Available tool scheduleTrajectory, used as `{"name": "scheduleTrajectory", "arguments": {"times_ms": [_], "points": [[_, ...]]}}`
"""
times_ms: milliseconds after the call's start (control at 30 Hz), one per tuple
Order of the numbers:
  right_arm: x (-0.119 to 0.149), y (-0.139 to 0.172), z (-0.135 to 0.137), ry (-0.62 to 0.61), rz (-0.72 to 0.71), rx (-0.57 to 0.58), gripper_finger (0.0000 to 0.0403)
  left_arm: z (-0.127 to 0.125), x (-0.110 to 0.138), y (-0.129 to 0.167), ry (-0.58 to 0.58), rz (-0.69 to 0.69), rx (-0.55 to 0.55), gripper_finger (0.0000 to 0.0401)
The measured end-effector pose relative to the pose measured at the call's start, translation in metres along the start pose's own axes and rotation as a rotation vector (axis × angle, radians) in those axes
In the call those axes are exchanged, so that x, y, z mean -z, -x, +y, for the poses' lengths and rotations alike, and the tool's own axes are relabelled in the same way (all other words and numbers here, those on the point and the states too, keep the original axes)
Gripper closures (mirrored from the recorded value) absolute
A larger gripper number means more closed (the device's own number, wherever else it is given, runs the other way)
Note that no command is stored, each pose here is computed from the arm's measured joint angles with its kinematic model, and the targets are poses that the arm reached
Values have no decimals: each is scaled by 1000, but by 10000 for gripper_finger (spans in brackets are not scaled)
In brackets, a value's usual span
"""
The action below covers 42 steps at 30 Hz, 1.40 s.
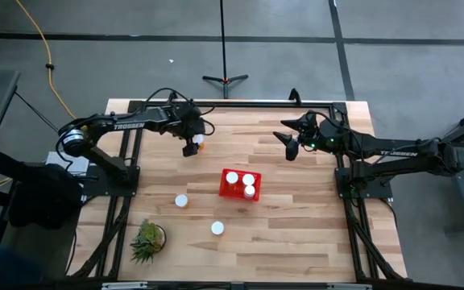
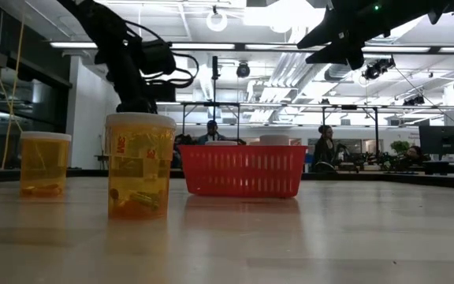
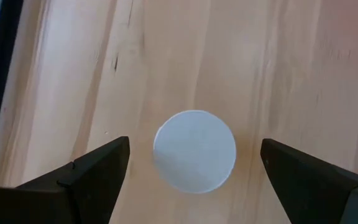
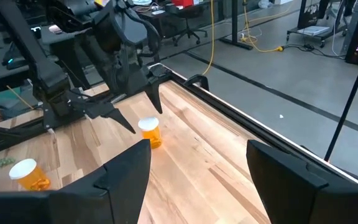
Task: Pick and place pill bottles into a basket
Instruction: Put the top orange pill bottle into the red bin
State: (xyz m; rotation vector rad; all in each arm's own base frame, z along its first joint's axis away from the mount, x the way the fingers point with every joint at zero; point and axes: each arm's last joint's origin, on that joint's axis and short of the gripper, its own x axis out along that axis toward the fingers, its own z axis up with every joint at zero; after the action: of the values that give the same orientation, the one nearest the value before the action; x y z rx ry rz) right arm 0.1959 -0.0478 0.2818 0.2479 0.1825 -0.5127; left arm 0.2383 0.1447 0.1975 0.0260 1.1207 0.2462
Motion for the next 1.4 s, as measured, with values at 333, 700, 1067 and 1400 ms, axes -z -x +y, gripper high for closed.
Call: {"name": "scheduleTrajectory", "arguments": {"times_ms": [333, 700, 1067, 1400], "points": [[0, 0, 0, 3, 0, 5, 147, 0, 2, -22, -2, 55, 33, 9], [2, 0, -1, 0, 21, 13, 147, 1, 1, -28, -30, 46, 29, 25], [2, 0, -1, 0, 20, 13, 147, 0, 1, -28, -28, 49, 30, 79], [2, 0, -1, 0, 20, 12, 147, 0, 1, -28, -23, 51, 30, 124]]}}
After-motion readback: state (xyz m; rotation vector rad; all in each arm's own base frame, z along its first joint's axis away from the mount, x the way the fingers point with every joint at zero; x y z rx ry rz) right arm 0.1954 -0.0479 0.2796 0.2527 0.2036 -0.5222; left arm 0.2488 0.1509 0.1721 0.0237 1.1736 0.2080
